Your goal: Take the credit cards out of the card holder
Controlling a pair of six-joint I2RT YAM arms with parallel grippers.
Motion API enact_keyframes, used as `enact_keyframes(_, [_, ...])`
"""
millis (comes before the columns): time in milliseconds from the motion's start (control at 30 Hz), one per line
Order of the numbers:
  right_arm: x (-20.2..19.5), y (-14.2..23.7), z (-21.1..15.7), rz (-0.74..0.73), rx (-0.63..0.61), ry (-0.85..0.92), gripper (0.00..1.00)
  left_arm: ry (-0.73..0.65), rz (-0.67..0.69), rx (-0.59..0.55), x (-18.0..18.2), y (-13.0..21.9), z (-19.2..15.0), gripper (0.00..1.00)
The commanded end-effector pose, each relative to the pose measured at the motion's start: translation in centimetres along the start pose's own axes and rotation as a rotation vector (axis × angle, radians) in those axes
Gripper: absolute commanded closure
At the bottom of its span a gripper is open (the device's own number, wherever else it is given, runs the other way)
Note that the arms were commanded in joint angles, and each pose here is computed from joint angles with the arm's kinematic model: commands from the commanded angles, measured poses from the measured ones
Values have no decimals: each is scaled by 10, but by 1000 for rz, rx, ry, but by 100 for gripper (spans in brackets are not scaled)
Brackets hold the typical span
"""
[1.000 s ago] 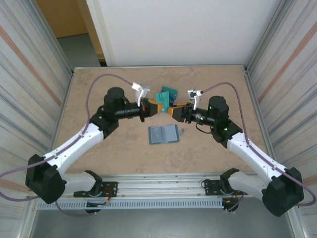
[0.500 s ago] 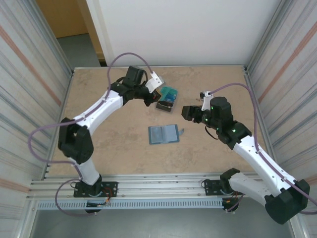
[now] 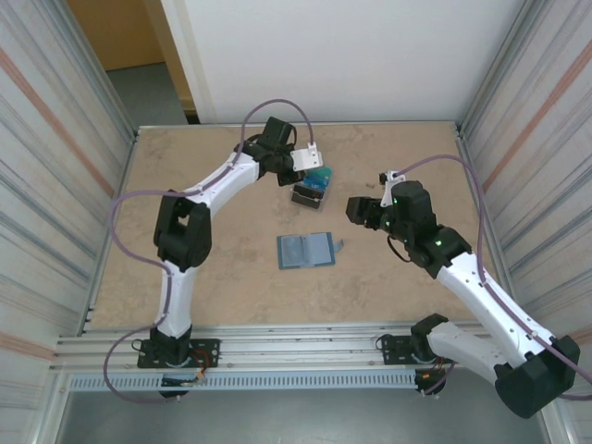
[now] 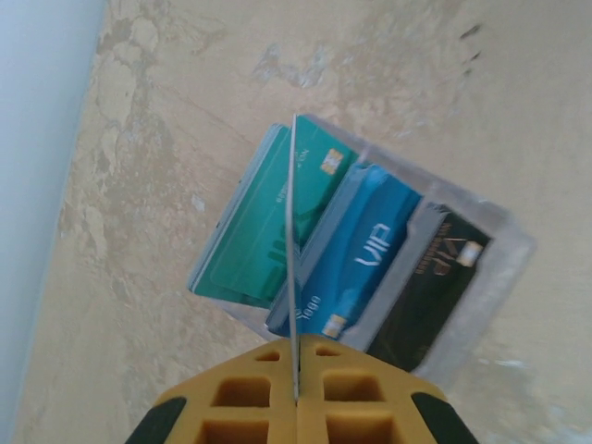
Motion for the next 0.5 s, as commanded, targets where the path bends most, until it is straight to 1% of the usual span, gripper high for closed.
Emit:
enact_keyframes(0, [1,9,13,-29,-44,-12,31,-109,42,23,12,-11,1,100])
enact_keyframes(67, [0,10,13,-36,-43,-17,31,-140,47,33,14,-20,0,100])
enact_keyframes(233, [-1,13,12,-51,-39,-22,31,-159,53,30,20,-32,2,100])
enact_keyframes(333, [-2,16,10,-53,-43,-24,32,-166,52,24,20,-33,4,100])
enact_keyframes(467, [-4,19,7,-62,-44,-30,32,-180,51,-5,19,-20,10,100])
Point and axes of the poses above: each hand's point on the last joint's axis, 136 mm out from that joint toward the fingers, its own y axis back along the fingers, its own x axis along the line the jaws close on, z = x × y, the point moved 10 cm from there along y, back along the fingers, and after that the axes turned 11 degrees about y, right-handed, at the moved point
